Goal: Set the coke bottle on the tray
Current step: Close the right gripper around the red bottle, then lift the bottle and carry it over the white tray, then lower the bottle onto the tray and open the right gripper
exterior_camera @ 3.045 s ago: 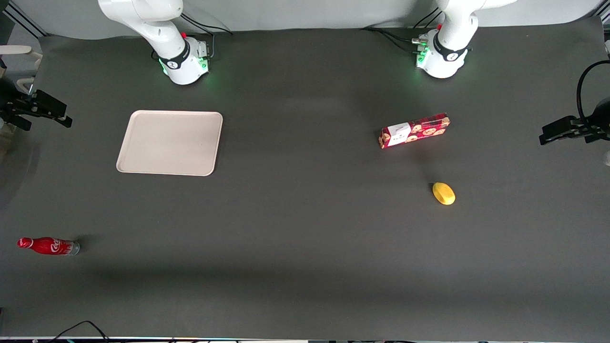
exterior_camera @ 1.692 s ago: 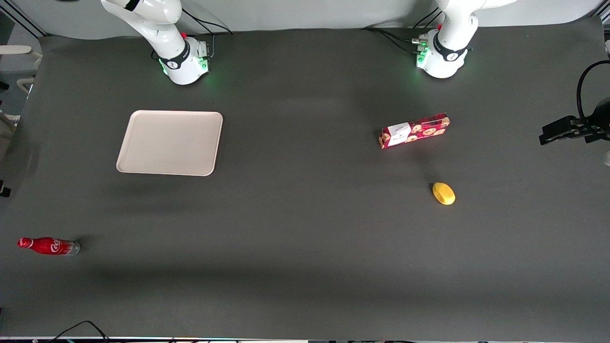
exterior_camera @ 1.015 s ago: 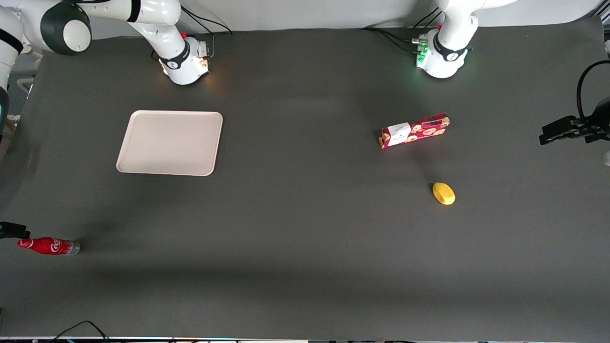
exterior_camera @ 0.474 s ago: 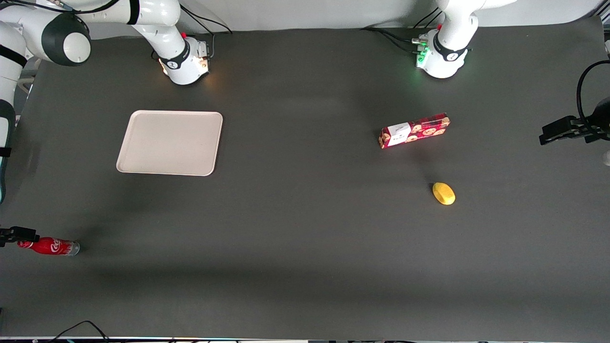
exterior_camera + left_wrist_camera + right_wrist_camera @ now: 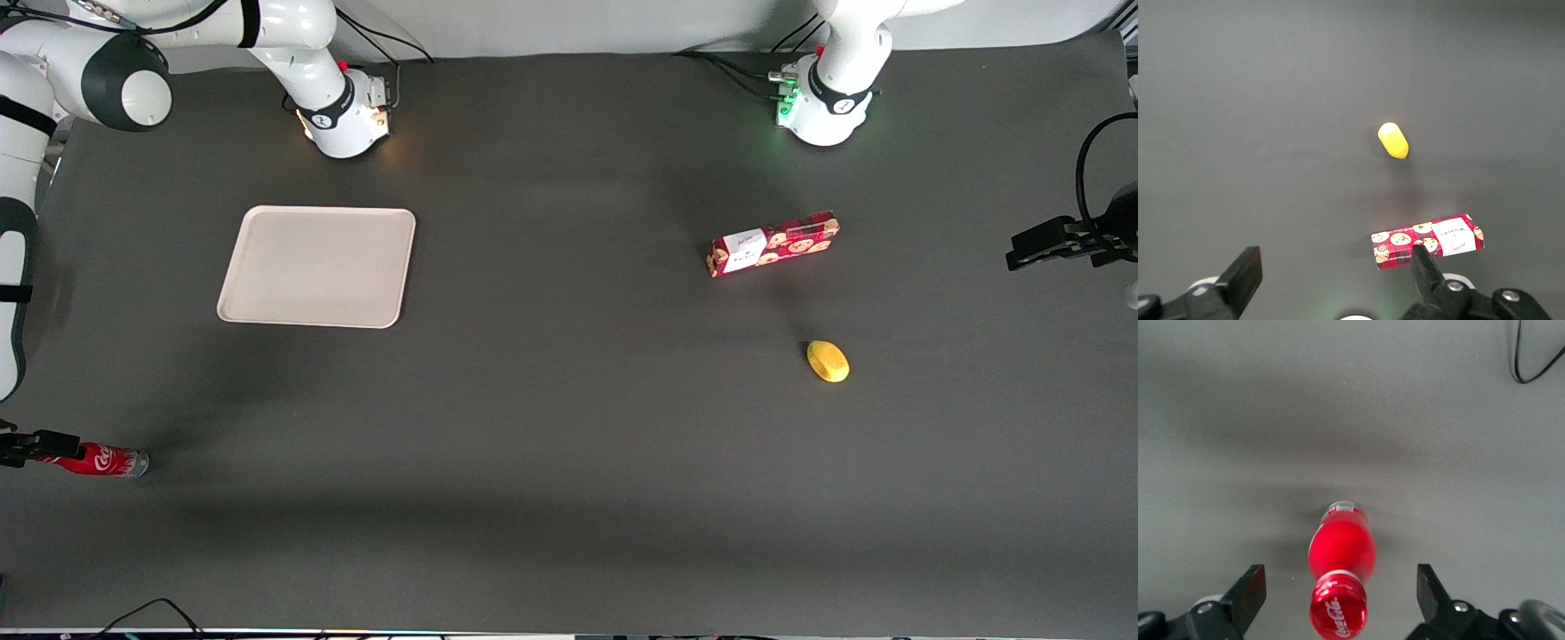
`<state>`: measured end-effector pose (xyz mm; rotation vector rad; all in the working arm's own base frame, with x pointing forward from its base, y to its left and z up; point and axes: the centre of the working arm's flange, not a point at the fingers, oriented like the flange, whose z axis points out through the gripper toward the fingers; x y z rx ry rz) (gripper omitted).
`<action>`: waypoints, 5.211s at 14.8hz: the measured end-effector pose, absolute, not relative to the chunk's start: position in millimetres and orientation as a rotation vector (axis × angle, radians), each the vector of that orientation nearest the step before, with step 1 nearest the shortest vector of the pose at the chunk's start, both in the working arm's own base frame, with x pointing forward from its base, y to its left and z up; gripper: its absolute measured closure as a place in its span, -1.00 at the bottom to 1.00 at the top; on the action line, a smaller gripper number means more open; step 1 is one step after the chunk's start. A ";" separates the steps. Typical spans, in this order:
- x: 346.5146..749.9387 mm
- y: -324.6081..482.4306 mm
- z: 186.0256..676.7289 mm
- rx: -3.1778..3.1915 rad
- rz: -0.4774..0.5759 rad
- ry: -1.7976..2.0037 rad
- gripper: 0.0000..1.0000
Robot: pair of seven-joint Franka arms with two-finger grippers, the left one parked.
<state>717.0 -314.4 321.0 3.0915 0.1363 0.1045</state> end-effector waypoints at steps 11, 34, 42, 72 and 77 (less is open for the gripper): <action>716.9 -313.6 311.4 3.115 0.106 0.172 -0.66; 683.7 -239.0 516.0 3.048 0.038 0.092 0.30; 586.1 -156.8 634.0 3.075 -0.071 -0.031 0.30; 374.8 -130.6 322.2 3.119 -0.036 -0.120 0.30; 374.9 -131.8 317.2 3.105 -0.057 -0.091 0.15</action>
